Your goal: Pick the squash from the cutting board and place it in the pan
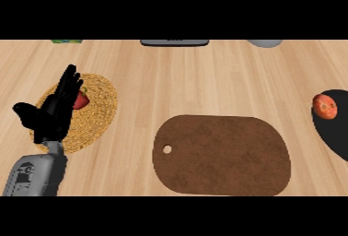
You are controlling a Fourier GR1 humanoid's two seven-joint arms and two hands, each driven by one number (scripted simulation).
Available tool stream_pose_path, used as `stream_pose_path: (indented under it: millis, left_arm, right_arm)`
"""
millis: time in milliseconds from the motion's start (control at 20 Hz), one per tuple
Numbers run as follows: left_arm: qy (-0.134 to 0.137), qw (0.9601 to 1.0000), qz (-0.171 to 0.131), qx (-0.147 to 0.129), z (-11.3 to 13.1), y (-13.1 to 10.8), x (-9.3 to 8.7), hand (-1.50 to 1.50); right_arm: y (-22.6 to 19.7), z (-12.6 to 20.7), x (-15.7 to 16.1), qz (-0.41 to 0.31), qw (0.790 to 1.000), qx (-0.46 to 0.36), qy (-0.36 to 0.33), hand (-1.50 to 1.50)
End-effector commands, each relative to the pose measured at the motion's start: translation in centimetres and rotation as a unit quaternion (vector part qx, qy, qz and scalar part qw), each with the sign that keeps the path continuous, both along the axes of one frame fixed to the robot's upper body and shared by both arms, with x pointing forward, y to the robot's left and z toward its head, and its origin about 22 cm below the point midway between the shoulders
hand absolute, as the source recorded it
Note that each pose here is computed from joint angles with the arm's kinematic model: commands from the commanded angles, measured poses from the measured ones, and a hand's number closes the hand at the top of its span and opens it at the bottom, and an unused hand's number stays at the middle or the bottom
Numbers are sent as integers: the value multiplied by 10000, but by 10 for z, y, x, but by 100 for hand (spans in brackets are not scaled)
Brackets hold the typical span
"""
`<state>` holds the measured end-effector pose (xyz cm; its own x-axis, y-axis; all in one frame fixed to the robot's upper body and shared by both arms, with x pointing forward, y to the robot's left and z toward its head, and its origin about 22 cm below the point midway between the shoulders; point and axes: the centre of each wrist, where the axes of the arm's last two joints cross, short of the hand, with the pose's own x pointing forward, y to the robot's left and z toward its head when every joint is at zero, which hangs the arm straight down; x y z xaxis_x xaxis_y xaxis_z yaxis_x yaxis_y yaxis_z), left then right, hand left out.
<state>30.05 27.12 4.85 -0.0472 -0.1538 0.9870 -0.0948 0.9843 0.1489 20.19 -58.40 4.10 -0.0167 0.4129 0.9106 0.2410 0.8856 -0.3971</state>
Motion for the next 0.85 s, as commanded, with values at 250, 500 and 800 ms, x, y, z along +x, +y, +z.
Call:
stream_pose_path:
  millis: [250,500,800]
  left_arm:
    - [40,9998,184,24,-5,15,-11,0]
    - [110,9996,272,33,-10,18,-13,0]
    - [37,9997,238,-11,-5,10,-10,0]
  right_arm:
    - [-41,30,-71,921,9917,701,-551,-150]
    - [-47,36,-88,925,9918,695,-548,-150]
    - [-48,35,-102,856,9948,399,-381,-150]
